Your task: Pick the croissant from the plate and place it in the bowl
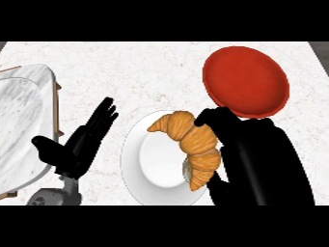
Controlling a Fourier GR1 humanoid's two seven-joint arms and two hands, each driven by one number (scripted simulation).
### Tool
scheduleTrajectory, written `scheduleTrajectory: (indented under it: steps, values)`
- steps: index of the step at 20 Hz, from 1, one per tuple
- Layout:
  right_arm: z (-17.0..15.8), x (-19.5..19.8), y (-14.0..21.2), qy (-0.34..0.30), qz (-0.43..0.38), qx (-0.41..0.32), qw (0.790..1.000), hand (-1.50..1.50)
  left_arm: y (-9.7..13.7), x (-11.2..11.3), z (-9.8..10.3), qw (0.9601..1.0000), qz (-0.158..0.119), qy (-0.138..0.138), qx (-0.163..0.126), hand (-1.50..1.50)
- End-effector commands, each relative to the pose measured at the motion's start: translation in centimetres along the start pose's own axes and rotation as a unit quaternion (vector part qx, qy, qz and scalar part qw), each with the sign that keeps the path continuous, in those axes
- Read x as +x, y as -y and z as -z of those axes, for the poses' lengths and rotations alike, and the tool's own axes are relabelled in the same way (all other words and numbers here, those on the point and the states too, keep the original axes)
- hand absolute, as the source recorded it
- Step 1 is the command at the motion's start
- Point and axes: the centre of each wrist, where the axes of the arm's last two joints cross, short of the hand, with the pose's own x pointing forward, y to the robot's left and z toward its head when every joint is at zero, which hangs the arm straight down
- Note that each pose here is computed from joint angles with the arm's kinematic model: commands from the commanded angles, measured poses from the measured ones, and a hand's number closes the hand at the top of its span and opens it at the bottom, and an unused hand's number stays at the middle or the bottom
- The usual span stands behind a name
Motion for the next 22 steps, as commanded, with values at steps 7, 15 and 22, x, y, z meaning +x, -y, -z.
scheduleTrajectory:
  steps: [7, 15, 22]
  values:
    - [5.3, -2.7, 3.4, -0.085, -0.007, -0.027, 0.996, 1.50, -0.2, 3.1, 0.8, 1.0000, 0.002, 0.004, -0.006, 0.00]
    - [12.5, -7.0, 2.5, -0.096, 0.022, -0.036, 0.994, 1.50, 0.2, 1.5, 0.8, 1.0000, 0.002, -0.005, -0.007, 0.00]
    - [18.4, -12.8, 0.1, -0.113, -0.018, -0.054, 0.992, 1.50, 1.3, 1.0, 1.6, 0.9998, 0.000, 0.003, -0.020, 0.00]
